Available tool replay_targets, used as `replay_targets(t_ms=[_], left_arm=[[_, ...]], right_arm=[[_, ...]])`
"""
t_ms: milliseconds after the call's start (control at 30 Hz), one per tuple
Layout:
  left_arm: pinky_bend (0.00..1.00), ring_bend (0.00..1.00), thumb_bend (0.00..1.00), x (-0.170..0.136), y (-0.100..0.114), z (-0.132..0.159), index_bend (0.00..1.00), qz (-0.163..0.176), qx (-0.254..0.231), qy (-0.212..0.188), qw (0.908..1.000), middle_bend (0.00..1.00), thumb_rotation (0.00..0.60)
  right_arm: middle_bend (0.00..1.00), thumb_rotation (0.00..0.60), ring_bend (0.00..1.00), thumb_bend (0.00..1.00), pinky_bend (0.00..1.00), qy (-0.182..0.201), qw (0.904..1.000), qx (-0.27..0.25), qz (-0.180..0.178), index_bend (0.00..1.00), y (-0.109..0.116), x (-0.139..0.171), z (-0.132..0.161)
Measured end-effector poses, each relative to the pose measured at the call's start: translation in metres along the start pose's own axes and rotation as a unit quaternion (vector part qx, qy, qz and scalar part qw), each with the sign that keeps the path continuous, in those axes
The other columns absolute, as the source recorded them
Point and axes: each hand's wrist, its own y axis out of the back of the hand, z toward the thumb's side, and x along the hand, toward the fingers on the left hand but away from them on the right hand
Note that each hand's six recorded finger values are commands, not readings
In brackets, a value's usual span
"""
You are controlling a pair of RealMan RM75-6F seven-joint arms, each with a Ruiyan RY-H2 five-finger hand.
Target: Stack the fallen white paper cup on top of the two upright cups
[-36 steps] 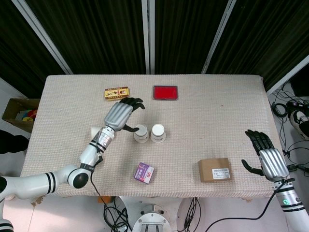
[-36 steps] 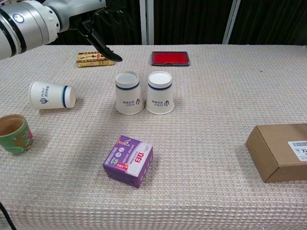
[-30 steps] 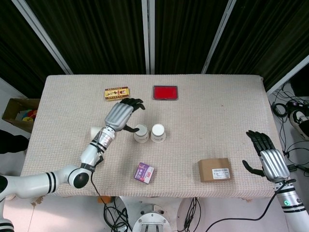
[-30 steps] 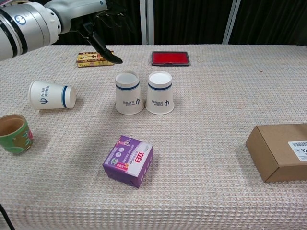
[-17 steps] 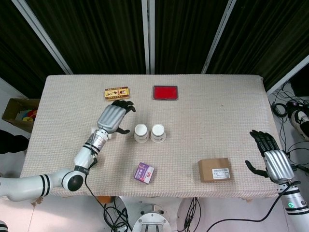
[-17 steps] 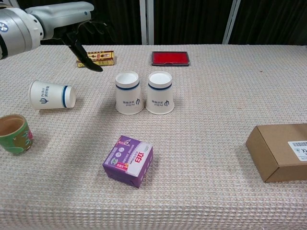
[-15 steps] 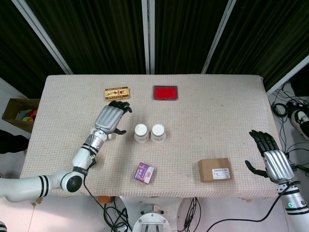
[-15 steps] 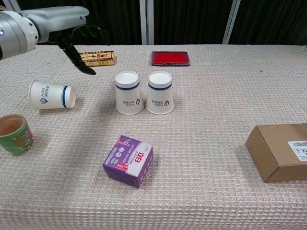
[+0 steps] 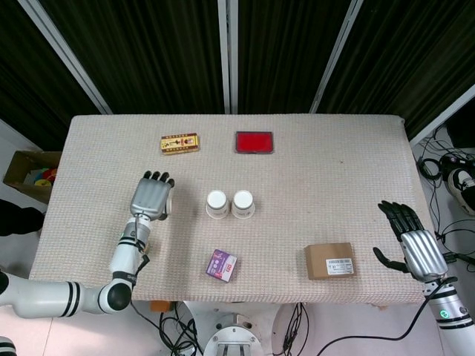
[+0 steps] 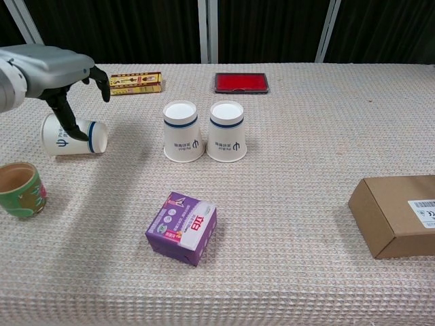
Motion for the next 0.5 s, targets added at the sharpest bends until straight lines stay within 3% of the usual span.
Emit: replay_targets(t_ms=[300,500], left_arm=[[0.2,0.19,0.02,0.003,-0.015,0.022,0.32,-0.015,0.079,0.026,0.9964,0.18,0.6],[0.2,0.19,0.02,0.012,-0.019,0.026,0.32,-0.027,0.142,0.071,0.9869,0.18,0.6]], right_arm=[[0.07,0.6,0.0,0.26,0.0,0.0,1.0,-0.001,0.002,0.04,-0.002,0.001,0.001],[0.07,0.6,0.0,0.26,0.0,-0.005,1.0,0.0,0.0,0.04,-0.001,0.004,-0.002]])
